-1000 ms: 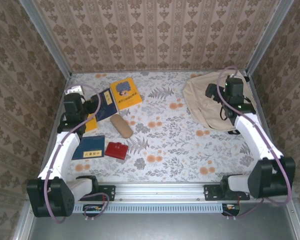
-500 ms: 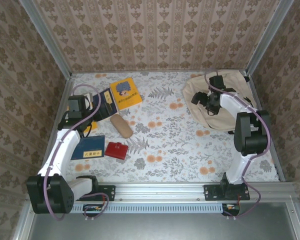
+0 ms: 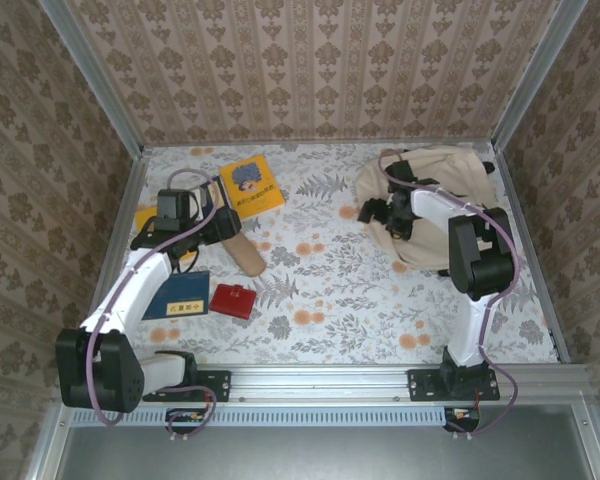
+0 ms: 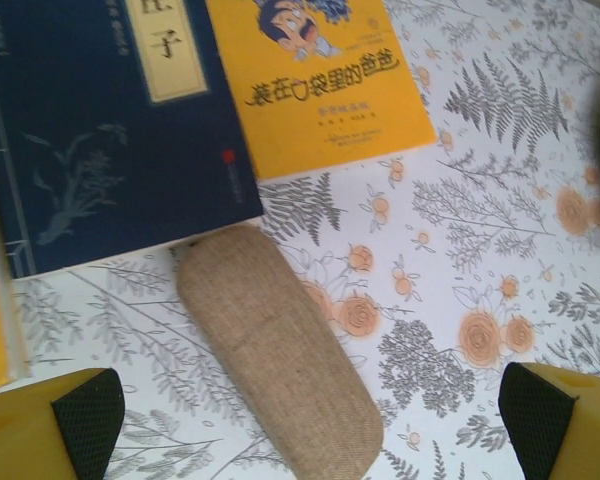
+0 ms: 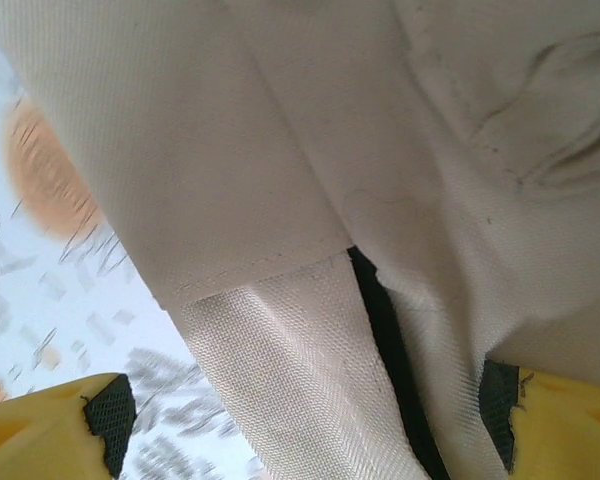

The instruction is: Pack the student bag

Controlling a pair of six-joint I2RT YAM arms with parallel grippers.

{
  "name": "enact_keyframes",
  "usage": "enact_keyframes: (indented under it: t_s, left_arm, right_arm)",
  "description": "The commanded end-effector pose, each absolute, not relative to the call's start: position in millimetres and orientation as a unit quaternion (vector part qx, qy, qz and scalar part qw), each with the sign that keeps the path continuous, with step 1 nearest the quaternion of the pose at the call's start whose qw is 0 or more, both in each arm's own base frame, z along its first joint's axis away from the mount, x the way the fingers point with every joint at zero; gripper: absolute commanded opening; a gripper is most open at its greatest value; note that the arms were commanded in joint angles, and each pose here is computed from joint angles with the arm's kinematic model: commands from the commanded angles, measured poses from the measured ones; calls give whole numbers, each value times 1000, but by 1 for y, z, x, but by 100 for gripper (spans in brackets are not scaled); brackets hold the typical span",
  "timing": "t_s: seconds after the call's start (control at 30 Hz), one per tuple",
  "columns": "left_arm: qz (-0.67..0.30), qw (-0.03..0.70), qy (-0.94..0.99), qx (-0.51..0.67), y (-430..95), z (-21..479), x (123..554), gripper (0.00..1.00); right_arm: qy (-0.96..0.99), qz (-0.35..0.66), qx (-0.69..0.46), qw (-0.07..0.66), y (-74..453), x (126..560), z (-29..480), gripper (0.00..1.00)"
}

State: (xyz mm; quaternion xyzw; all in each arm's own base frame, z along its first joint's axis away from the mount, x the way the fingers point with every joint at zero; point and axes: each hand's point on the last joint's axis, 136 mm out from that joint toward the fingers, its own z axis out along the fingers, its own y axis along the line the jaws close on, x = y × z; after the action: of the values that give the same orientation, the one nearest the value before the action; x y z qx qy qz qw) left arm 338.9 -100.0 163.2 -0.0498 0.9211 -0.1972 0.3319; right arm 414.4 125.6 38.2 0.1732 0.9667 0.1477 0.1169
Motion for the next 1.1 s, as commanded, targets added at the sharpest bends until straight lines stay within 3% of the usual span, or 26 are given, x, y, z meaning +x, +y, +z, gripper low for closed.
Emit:
enact_keyframes:
  t_s: [0.0,0.2,0.33,0.53,0.77,0.9,1.07]
  left_arm:
    - [-209,330,919,-46,-118,173,344,100]
    - [-240,298,923,-32,-152,163,341,97]
    - [-251,290,923,-11,-175,163,334,97]
    - [-289,256,922,8,-226,158,314,91]
    - [-318,201,924,61,-312,144,289,69]
    - [-295,175,937,68,-345,118,282,58]
    - [-253,151,953,66,-361,86,273,50]
  right_arm:
    - [958,210,184,64,183,370,44,93]
    - [933,322,157,25,273,342,54,92]
    - [924,350,144,55,275,345,87,91]
    - [938,274,159,139,184,357,129,92]
    - [940,155,248,176,52,350,122,91]
    - [938,130,274,166,21,349,109,90]
    - [936,129,290,151,11,346,94,89]
